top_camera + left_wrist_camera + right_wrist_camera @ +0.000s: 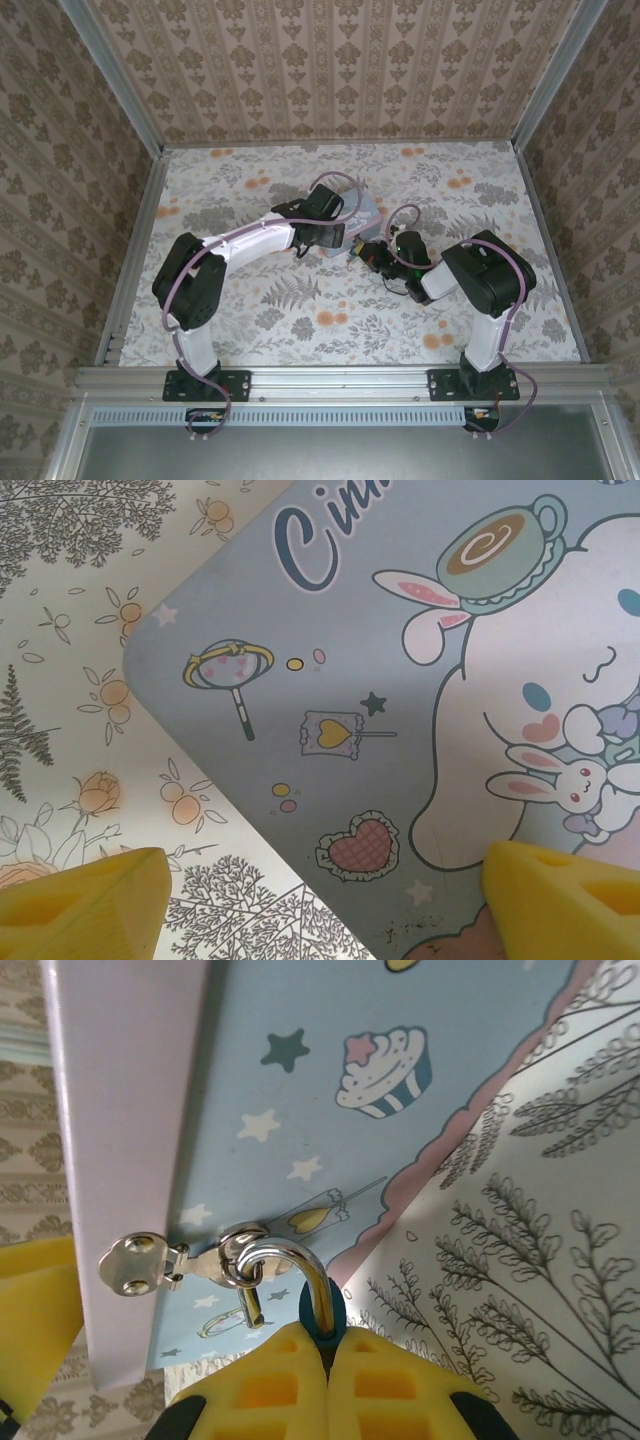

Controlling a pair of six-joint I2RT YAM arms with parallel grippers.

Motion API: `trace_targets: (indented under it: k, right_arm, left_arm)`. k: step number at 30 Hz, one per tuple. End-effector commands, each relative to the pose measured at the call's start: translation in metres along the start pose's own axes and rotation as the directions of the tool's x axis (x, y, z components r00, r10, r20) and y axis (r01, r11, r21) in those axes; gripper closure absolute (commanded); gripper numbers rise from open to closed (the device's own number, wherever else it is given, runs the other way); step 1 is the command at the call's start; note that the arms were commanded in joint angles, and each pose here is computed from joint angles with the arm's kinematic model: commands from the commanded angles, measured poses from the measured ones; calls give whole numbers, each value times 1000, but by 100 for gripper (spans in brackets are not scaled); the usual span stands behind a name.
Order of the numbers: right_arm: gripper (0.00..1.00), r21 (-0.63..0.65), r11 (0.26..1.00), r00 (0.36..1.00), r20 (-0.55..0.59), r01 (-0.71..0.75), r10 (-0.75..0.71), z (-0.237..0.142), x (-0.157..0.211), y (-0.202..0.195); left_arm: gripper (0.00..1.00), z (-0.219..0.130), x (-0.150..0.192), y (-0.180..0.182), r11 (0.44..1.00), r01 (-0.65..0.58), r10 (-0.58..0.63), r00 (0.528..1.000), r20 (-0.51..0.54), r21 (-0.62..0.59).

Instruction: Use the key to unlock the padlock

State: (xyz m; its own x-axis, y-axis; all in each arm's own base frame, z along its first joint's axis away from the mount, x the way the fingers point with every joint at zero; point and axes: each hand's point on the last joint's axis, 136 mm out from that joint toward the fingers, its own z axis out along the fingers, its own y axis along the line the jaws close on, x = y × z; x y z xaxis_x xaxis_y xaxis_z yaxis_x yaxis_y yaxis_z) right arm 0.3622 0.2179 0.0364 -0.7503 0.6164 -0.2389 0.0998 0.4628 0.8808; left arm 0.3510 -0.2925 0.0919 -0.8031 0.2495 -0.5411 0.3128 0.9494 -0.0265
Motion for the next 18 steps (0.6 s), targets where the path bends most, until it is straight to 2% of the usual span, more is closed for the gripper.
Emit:
trace_targets:
  k: [1, 18]
  right_arm:
    - [100, 61, 994, 992, 93, -88, 82, -5, -14, -22]
    - [100, 138, 988, 988, 145, -70, 50, -13, -37, -28]
  left_arm:
    - [16, 24, 51, 15, 996, -65, 52, 982, -180, -66]
    - [17, 39, 72, 15, 995, -85, 69, 967, -246, -56]
